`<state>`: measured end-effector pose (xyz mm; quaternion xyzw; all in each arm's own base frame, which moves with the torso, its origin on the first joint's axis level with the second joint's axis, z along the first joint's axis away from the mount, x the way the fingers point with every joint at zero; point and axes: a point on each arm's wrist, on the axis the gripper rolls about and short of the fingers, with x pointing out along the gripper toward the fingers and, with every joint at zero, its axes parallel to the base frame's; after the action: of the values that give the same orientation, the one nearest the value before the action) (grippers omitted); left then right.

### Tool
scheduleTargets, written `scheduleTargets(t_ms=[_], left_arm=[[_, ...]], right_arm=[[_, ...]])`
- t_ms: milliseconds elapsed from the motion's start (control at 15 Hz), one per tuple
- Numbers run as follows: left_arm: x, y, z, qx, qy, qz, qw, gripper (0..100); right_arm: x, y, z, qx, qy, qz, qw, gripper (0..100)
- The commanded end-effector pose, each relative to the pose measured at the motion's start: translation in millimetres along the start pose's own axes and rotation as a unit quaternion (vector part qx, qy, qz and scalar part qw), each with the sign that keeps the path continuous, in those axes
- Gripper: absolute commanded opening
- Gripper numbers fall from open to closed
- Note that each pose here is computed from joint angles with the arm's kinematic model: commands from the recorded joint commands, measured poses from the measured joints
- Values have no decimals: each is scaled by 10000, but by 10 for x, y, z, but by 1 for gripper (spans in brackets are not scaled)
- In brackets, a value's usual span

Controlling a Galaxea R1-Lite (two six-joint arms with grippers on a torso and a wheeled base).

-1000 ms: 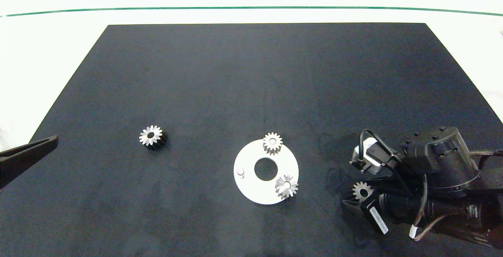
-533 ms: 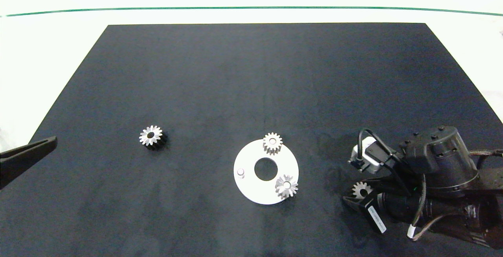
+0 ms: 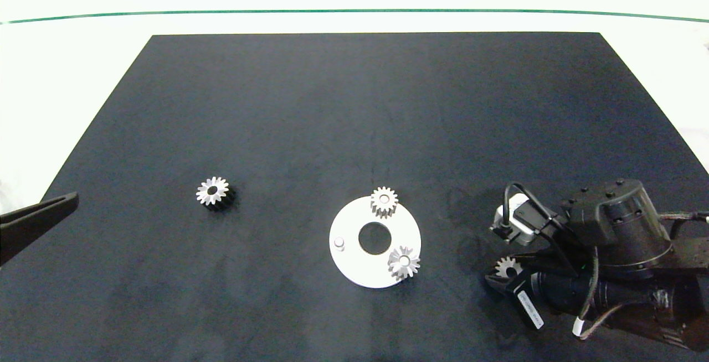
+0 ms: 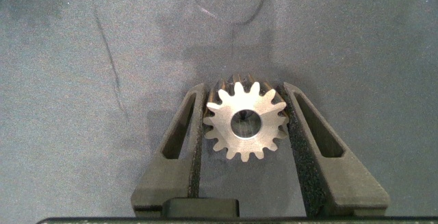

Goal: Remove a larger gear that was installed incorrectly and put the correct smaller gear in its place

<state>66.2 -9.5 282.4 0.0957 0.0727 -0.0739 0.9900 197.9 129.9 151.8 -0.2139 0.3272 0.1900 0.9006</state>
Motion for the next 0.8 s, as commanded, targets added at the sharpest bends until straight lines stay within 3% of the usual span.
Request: scheduleTargets(t_ms=[67,400,800], left_arm=[[6,0,-5,4,20,2,10000,100],[5,-4,-26,4,50,-3,10000,100],[-30,-3,-23,3,-10,8,10000,100]], right_arm=[[6,2,-21,-12,40,-13,10000,30],[-23,3,-51,-17,37,0,10000,25],[-322,-58,138,30,-479,-7,9988,25]])
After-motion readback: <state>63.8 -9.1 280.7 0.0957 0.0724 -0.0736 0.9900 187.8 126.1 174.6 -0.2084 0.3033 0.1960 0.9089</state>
